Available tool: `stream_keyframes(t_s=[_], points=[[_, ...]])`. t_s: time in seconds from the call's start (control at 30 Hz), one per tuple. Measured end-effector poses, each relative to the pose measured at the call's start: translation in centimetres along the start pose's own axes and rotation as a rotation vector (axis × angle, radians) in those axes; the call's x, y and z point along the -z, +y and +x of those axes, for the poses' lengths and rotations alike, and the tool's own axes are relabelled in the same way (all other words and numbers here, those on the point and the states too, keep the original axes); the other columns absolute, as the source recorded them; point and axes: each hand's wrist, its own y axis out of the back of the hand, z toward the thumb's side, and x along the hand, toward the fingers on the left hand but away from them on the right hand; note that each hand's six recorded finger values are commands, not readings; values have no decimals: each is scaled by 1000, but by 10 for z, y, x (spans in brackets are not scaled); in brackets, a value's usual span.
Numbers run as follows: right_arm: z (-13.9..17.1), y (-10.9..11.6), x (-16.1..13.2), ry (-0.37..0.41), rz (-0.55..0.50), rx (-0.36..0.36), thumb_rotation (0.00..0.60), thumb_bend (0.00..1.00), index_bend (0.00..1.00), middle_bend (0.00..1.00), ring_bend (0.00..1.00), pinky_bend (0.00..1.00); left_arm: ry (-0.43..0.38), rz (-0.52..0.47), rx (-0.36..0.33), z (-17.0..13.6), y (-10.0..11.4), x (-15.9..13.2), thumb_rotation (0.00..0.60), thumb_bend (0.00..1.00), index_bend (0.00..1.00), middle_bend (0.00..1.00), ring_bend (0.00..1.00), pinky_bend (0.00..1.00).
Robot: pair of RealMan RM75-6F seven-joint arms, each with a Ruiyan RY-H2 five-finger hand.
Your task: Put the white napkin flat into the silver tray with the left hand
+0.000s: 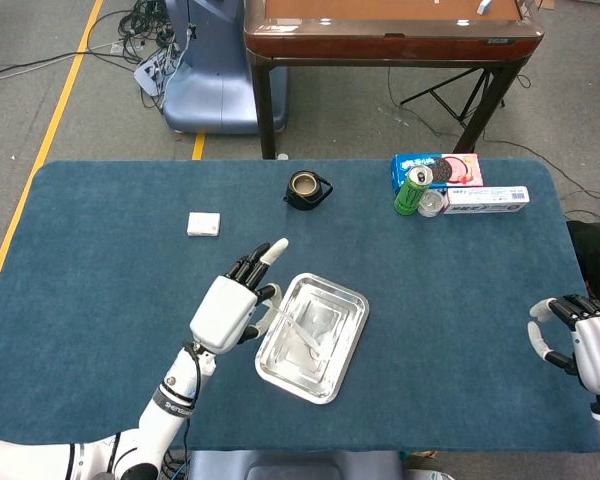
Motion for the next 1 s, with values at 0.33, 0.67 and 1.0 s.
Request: stream_keyframes(t_s=[0.33,0.67,1.0], points=[[-1,1,3,-9,10,-1,600,407,512,569,426,459,59,19,70,-21,-20,26,600,484,665,43,0,197],[2,13,6,-13,6,31,600,407,512,566,426,459,70,43,121,-50,-26,32,600,484,664,48,0,197],[3,15,7,-12,6,34,600,407,512,566,426,459,17,97,174,-77,-27,24,600,484,665,48,0,197]])
